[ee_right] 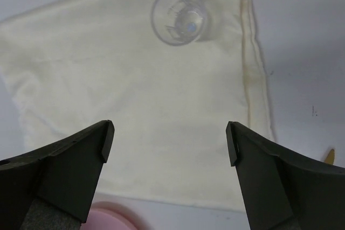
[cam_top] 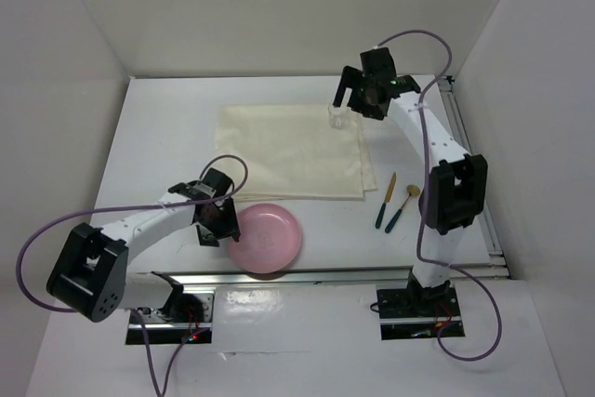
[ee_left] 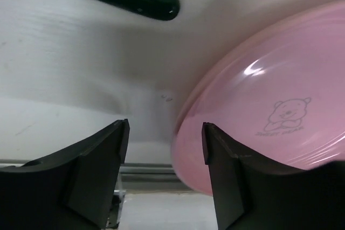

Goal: Set the dinner table for one person

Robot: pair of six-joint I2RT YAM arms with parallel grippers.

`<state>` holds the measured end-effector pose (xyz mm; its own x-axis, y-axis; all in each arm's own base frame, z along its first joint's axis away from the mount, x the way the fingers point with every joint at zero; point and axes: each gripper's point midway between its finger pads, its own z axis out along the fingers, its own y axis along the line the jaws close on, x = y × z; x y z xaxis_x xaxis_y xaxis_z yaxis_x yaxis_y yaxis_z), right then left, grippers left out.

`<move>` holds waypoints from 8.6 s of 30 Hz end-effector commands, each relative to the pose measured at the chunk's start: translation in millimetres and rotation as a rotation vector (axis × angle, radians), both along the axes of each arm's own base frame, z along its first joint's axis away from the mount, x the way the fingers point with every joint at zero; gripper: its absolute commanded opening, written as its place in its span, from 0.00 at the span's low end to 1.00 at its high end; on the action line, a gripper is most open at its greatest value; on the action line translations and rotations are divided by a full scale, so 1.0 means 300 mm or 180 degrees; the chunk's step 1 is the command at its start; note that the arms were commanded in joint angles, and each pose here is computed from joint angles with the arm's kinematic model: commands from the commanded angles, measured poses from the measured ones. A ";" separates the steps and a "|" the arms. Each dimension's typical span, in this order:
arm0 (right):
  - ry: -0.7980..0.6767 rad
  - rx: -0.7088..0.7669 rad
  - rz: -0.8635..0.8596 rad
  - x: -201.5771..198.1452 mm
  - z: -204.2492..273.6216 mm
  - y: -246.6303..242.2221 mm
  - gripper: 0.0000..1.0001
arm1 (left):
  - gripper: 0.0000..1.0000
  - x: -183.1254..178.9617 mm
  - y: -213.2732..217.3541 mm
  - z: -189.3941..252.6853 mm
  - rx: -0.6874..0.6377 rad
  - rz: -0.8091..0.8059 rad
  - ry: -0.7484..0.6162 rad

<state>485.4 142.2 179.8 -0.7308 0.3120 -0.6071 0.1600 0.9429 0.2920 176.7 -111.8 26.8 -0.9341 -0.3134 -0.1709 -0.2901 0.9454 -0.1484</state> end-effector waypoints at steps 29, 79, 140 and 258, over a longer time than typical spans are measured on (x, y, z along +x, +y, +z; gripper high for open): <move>0.0646 0.0048 -0.0656 -0.582 -0.194 -0.397 0.65 | 0.00 0.659 -0.282 0.462 -0.0269 -0.0242 -0.1260; 0.1088 0.0061 -0.0760 -0.697 -0.434 -0.332 0.01 | 0.52 0.915 -0.309 0.057 -0.0247 -0.0430 -0.0747; 0.0830 -0.0073 -0.0500 -0.533 -0.261 -0.296 0.64 | 0.77 0.797 -0.165 0.667 -0.0182 -0.0268 -0.1742; 0.0615 -0.0262 0.0556 -0.367 -0.184 -0.054 0.67 | 0.00 0.251 0.264 0.069 0.0596 0.2211 -0.0139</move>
<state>368.1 124.2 89.1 -0.9104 0.1339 -0.3915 0.0632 0.9801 0.1883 243.9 -45.0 21.7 -0.4746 -0.8549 -0.2096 -0.8734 0.4869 -0.0079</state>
